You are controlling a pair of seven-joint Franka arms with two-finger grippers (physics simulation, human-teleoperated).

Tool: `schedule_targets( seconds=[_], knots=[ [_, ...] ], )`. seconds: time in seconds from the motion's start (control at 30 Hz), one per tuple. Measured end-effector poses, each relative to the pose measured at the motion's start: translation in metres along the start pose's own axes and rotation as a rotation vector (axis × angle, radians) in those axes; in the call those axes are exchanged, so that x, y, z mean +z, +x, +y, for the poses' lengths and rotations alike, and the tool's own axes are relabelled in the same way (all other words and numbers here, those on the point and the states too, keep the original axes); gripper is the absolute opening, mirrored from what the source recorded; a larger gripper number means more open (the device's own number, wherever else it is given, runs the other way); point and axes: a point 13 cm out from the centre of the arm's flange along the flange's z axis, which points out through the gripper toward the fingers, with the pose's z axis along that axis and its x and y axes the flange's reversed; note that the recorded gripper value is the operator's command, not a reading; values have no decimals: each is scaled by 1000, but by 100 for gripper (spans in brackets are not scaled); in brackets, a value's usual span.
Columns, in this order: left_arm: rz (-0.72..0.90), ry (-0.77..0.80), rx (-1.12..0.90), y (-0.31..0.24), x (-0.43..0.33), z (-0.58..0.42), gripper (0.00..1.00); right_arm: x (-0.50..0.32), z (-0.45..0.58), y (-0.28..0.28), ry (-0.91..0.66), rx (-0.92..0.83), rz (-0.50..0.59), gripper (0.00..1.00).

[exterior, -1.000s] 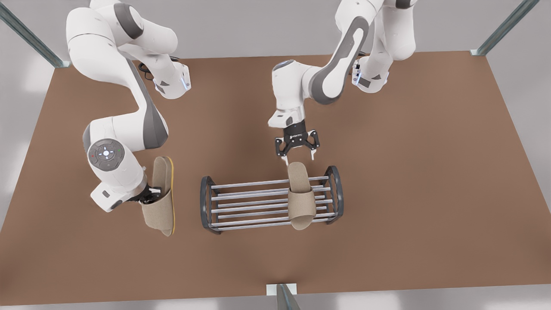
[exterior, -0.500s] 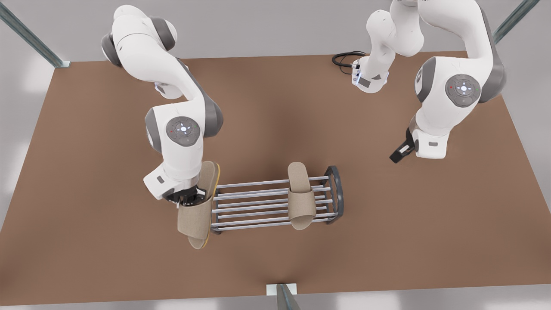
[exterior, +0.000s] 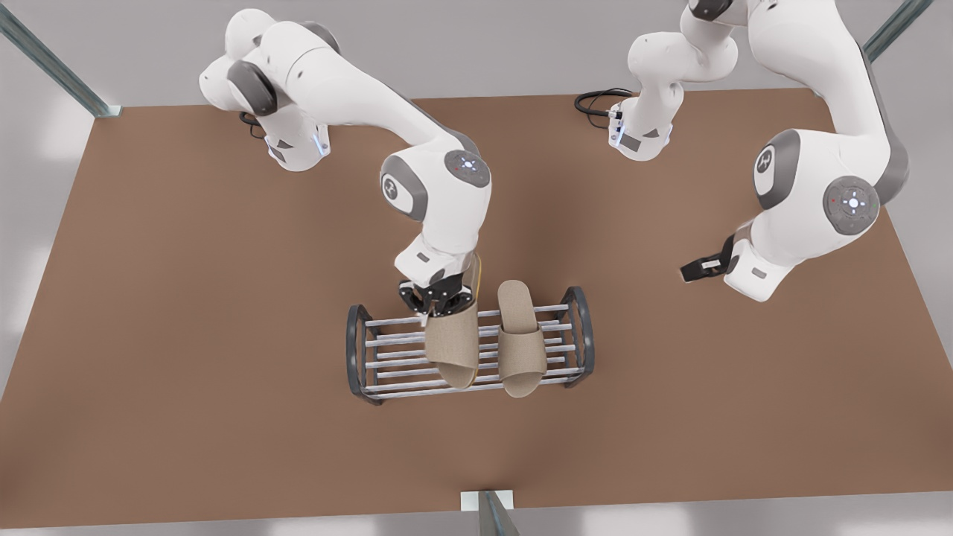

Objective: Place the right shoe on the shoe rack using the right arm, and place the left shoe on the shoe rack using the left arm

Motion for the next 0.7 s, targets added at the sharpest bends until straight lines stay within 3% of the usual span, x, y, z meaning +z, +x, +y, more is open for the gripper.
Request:
schedule_targets(
  seconds=[0.1, 0.47, 0.7],
  knots=[
    [-4, -8, 51, -1, 0, 3, 100, 26, 6, 1, 50, 10, -26, 21],
    [-10, -14, 184, -1, -3, 5, 100, 39, 53, -14, -44, 46, -132, 21],
    [-9, -15, 235, -1, -3, 5, 100, 61, 18, 14, -8, -27, -60, 21]
  ],
)
